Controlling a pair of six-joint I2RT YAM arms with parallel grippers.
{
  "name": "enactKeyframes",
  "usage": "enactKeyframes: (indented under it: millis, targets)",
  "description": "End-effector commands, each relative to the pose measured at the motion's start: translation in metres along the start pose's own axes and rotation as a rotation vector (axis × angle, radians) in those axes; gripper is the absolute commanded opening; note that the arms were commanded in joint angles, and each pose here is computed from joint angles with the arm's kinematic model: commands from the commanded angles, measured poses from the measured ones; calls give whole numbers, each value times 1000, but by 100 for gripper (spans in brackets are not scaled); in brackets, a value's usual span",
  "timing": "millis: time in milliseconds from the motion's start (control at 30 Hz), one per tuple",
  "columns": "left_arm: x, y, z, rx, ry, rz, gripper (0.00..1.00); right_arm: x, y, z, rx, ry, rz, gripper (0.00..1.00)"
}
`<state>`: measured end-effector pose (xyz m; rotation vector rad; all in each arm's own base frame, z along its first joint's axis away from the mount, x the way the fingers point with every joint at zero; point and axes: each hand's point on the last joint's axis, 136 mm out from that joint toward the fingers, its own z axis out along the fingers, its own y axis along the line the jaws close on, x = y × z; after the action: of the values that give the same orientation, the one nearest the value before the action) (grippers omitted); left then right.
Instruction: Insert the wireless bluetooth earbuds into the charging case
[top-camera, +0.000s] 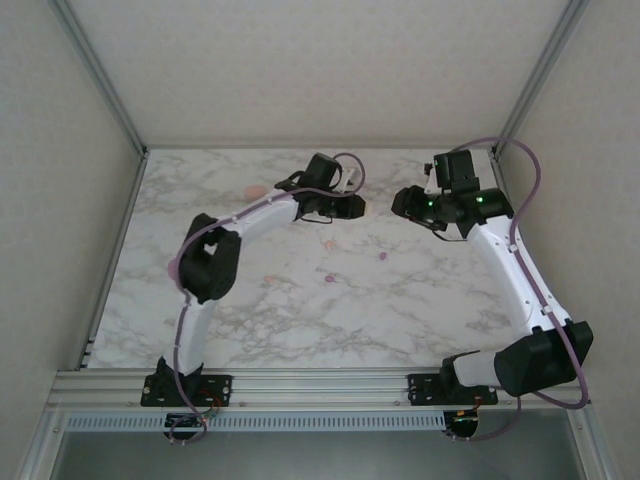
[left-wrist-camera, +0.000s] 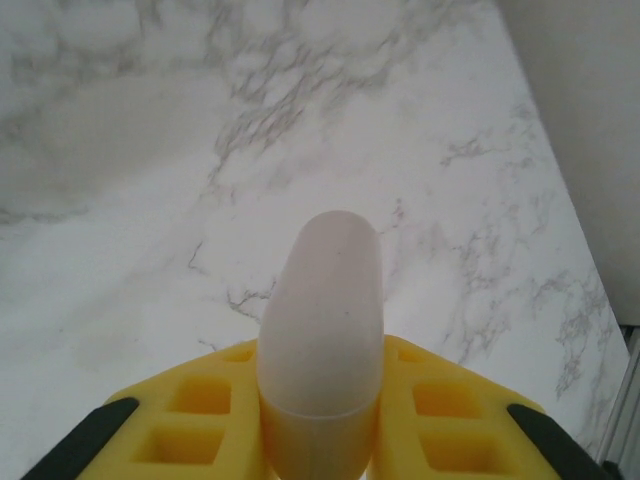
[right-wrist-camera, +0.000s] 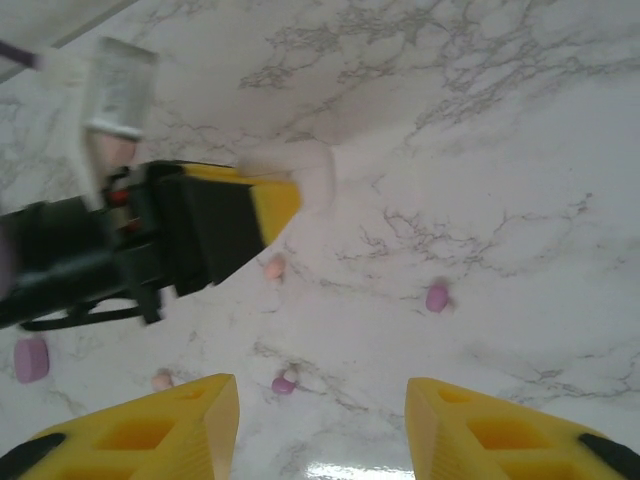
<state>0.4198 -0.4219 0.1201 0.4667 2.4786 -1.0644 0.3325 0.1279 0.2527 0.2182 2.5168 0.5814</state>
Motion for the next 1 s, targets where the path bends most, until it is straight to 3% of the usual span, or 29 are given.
enactKeyframes:
  millis: [0, 367, 733, 967]
  targets:
    - [15, 7, 15, 9, 102, -188, 22, -5, 0, -8, -20, -49, 26, 48]
    - [23, 54, 50, -133, 144, -294, 25, -1, -8, 1, -7, -28, 44, 47]
    - [12, 71, 37, -235, 128, -251, 57, -3, -7, 3, -15, -22, 53, 48]
    - [-8, 73, 2, -320, 87, -173, 67, -1, -9, 3, -13, -22, 61, 48]
